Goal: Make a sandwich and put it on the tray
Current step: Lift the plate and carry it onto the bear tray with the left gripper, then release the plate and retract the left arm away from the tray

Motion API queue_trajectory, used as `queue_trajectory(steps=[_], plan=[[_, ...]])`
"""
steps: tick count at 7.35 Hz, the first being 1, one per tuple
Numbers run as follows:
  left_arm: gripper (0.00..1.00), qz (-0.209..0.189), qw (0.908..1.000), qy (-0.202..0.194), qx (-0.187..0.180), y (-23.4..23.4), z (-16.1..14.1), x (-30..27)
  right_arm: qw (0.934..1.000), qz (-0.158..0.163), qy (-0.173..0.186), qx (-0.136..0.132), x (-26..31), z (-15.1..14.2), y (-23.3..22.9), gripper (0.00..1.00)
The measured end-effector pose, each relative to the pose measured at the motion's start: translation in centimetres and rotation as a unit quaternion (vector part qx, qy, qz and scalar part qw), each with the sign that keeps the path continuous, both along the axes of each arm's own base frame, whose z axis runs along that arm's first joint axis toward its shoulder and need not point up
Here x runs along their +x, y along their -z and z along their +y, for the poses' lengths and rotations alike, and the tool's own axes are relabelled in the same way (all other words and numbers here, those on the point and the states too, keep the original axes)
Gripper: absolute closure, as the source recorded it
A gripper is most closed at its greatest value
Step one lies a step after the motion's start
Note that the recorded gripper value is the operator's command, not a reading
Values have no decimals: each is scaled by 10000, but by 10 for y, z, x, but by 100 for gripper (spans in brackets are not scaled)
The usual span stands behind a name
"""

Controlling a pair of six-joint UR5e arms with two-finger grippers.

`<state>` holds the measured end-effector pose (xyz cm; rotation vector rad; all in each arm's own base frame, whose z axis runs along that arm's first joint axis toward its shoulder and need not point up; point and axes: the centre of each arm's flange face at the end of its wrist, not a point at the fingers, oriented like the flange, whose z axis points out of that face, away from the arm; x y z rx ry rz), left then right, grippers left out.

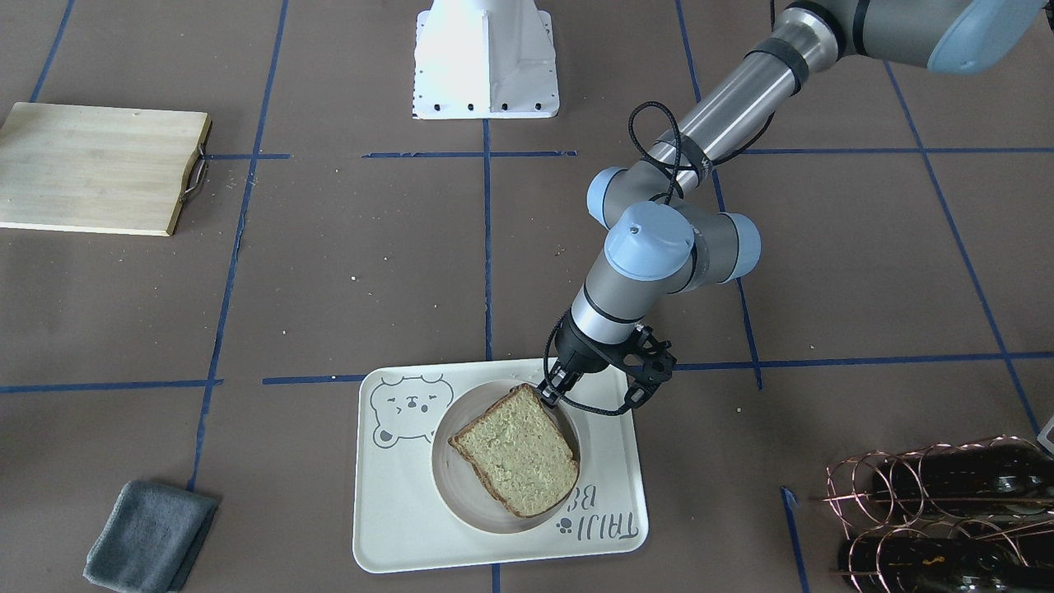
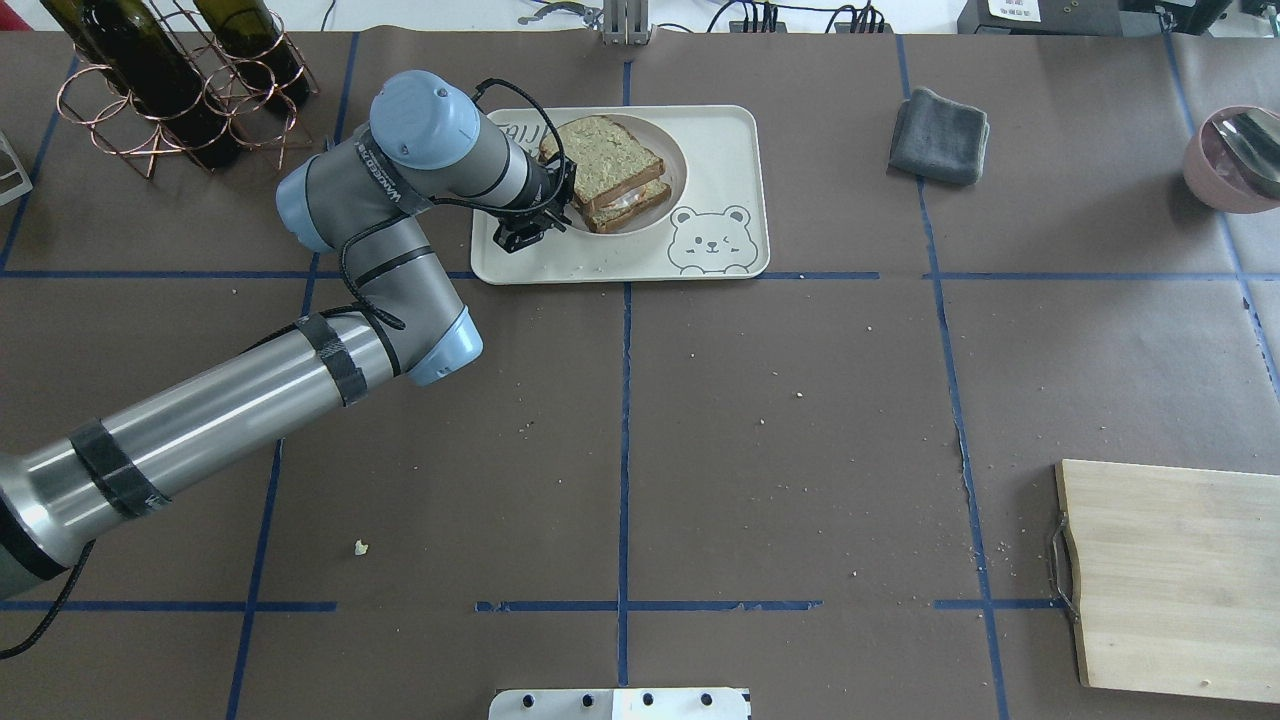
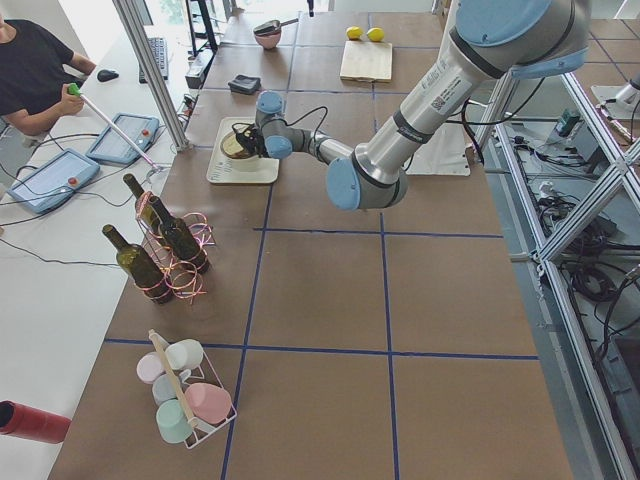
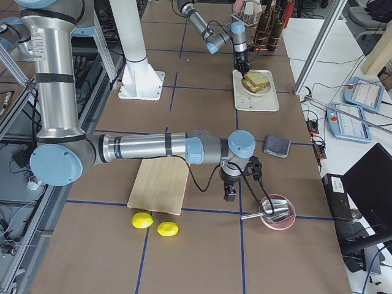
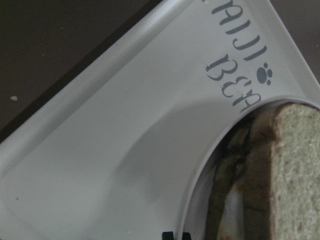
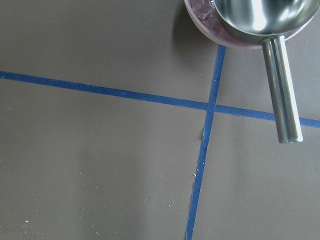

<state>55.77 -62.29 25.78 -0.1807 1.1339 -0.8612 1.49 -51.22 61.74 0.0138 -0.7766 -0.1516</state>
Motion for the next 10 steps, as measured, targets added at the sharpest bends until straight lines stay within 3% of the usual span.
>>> queue_trajectory(steps=[4, 6, 7, 8, 10], plan=[[0, -27, 9991, -88, 418, -12, 15, -28, 10000, -5, -31, -13, 3, 1, -1, 0], [0, -339, 9955, -326, 821, -15, 35, -64, 10000, -1, -37, -32, 3, 2, -2, 0], [0, -548, 9899, -519, 1204, -19, 49, -91, 10000, 0, -45, -34, 5, 2, -3, 0], [0, -851, 9795, -758, 1663, -20, 63, -124, 10000, 0, -56, -32, 6, 2, -3, 0], [0, -1671, 9417, -1364, 2581, -20, 79, -197, 10000, -1, -72, -21, 8, 2, -2, 0]])
